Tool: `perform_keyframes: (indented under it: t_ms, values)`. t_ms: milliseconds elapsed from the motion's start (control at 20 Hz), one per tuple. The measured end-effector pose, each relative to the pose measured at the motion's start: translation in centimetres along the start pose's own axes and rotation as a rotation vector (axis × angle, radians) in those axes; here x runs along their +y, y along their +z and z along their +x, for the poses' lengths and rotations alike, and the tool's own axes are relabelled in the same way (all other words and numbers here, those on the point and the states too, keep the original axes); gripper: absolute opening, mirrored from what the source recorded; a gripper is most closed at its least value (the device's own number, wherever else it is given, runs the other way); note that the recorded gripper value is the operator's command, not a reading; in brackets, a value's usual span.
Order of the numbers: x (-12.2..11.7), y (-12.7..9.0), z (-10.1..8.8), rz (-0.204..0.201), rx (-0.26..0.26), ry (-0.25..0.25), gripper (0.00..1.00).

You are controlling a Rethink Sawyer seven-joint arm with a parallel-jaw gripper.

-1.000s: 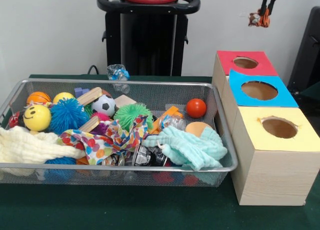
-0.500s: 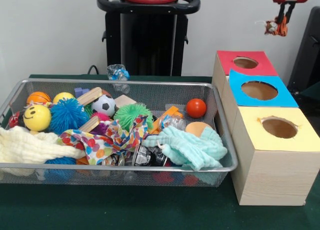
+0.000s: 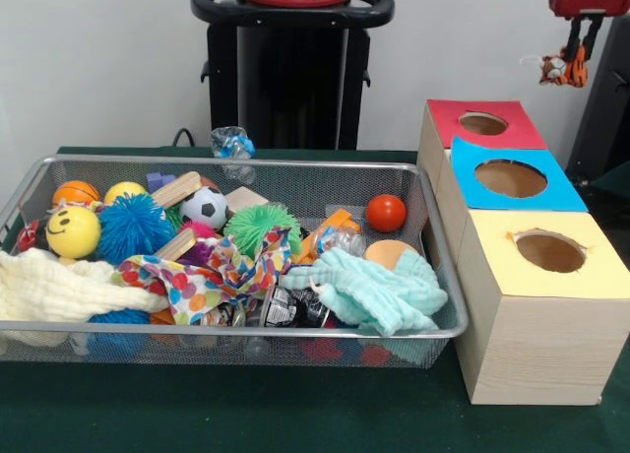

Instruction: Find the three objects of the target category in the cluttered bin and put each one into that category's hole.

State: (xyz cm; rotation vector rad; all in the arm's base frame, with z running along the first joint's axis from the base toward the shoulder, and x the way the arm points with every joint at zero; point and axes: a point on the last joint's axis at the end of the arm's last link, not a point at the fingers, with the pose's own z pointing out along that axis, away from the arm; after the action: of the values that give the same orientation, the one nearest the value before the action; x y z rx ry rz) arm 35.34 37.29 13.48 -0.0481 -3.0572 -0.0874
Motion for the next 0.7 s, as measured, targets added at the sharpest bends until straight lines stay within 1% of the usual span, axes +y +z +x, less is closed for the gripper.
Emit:
perform_keyframes:
  t_ms: [350, 700]
  values:
    - [-1.0, -0.3, -1.5, -0.007, -0.006, 0.033, 0.0]
    - [-3.2, -0.3, -3.5, -0.011, -0.004, 0.061, 0.0]
